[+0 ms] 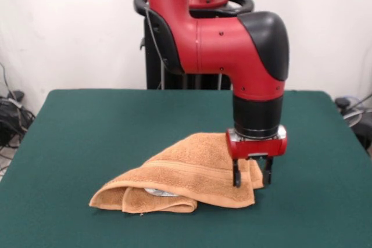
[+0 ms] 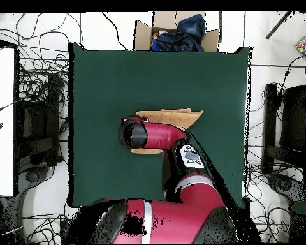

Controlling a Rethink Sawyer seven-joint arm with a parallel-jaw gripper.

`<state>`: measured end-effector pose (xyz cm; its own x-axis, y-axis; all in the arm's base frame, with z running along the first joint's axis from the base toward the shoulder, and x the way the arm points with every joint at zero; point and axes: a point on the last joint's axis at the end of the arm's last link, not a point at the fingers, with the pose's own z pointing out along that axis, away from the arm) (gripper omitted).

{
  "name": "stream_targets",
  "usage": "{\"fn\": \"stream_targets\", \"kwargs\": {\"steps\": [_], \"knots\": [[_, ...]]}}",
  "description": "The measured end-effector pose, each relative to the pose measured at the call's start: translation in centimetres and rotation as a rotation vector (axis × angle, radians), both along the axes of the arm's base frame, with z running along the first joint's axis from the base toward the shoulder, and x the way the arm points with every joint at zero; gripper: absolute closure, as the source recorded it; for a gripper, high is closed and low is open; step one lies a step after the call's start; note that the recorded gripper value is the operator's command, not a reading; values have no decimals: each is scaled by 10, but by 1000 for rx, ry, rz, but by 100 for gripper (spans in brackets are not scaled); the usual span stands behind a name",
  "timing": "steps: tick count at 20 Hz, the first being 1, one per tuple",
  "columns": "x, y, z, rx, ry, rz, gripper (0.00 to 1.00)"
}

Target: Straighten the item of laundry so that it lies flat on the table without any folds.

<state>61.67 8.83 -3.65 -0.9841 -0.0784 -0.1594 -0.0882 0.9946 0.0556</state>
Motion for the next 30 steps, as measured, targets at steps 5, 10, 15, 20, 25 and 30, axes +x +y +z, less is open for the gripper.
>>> {"fn": "stream_targets", "kwargs": {"steps": [5,10,15,20,25,30], "knots": [[-7,13,-9,3,5,18,0],[-8,20,-13,3,-9,27,0],[-6,20,-13,2,-23,26,0],[-6,20,-14,2,-23,25,0],[-1,18,-13,1,-31,22,0],[8,12,-11,-2,-48,14,0]]}}
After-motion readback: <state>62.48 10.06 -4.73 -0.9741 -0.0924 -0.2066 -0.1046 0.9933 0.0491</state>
